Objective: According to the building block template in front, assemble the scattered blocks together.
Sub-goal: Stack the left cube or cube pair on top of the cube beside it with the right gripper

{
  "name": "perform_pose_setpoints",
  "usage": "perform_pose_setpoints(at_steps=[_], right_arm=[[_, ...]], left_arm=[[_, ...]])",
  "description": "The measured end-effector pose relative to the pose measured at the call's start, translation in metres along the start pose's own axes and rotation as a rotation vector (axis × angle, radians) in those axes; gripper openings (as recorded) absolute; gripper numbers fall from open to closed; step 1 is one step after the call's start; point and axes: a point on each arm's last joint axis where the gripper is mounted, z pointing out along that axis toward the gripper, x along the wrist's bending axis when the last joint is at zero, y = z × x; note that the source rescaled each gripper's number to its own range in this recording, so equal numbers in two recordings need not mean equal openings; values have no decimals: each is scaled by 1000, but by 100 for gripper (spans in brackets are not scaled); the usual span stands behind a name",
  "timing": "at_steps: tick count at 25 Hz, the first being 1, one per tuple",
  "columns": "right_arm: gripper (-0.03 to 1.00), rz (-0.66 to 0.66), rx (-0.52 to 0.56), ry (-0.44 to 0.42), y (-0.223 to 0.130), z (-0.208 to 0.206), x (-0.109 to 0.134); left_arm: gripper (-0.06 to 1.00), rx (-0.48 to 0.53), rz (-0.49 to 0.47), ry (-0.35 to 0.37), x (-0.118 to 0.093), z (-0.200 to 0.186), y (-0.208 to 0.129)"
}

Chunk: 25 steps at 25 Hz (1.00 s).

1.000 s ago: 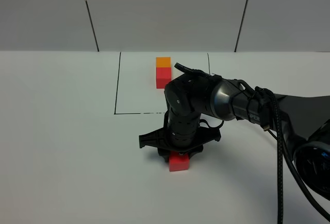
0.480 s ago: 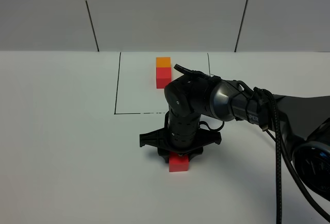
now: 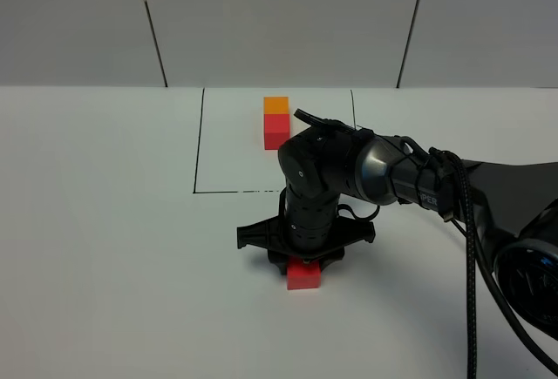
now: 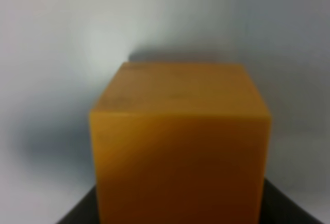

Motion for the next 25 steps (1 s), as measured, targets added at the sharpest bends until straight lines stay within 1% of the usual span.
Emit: perform_pose_setpoints(at_steps=[2,3,5,8,10,12,14,19,21,25], right_arm=[[2,0,-6,4,1,0,0],[4,0,-8,6,1,0,1],[18,0,-16,12,1,0,1],[55,0,-21,15,2,0,1],[83,0,-21,15,2,0,1],[96,0,-22,16,2,0,1],[100,0,-22,16,2,0,1],[100,-8,-37,15,3,-2,1],[100,-9,-54,25,5,-9,2],[100,-27,-108,61,8,-36,4]], left_arm=[[89,0,0,0,0,0,0],[89,0,0,0,0,0,0],[89,0,0,0,0,0,0],[89,0,0,0,0,0,0],[89,0,0,0,0,0,0],[89,0,0,0,0,0,0],[89,0,0,0,0,0,0],[89,0,0,0,0,0,0],[89,0,1,0,0,0,0],[89,0,2,0,0,0,0]])
